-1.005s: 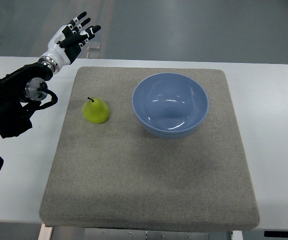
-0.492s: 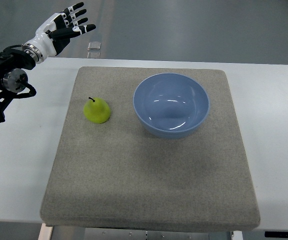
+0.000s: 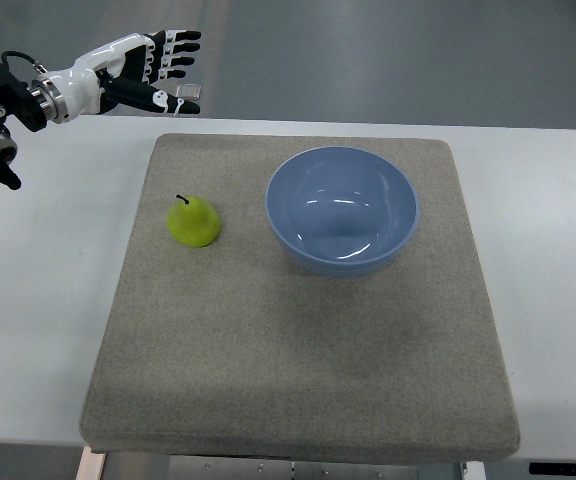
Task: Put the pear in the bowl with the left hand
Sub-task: 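Swing the left hand out over the mat toward the green pear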
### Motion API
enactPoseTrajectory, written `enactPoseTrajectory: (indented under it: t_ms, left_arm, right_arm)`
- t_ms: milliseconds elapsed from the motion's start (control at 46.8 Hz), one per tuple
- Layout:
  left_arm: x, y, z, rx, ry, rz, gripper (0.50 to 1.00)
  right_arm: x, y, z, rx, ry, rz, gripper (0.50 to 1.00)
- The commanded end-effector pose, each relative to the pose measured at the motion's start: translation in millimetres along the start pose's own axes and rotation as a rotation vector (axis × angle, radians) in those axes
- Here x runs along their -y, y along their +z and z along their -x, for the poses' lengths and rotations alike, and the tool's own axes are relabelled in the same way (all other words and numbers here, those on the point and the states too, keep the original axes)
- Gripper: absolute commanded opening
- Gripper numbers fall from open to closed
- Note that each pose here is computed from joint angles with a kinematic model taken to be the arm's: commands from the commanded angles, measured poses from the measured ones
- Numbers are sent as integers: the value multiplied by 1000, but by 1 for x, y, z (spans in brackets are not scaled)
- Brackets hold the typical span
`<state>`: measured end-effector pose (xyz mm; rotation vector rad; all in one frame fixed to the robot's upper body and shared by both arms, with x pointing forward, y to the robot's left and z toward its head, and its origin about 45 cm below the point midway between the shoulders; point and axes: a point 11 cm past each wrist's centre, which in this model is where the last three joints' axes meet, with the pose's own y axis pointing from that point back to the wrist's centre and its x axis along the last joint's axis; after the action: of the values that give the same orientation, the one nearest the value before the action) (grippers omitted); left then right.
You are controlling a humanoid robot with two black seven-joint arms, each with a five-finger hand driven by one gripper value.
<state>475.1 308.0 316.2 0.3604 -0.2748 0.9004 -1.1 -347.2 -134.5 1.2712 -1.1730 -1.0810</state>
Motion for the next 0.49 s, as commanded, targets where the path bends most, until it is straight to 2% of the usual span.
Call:
enactPoseTrajectory:
  t_ms: [0, 171, 278, 470]
  left_arm:
    - [-16, 7, -6, 67, -54, -20, 992]
    - [-47, 11, -22, 134, -158, -86, 988]
    - [-59, 14, -29, 214, -162, -119, 988]
    - [-58, 19, -12, 338, -242, -146, 988]
  right_arm:
    - [0, 0, 0, 0, 0, 0, 926]
    - [0, 0, 0, 0, 0, 0, 926]
    - [0, 0, 0, 0, 0, 0, 926]
    - [0, 0, 0, 0, 0, 0, 926]
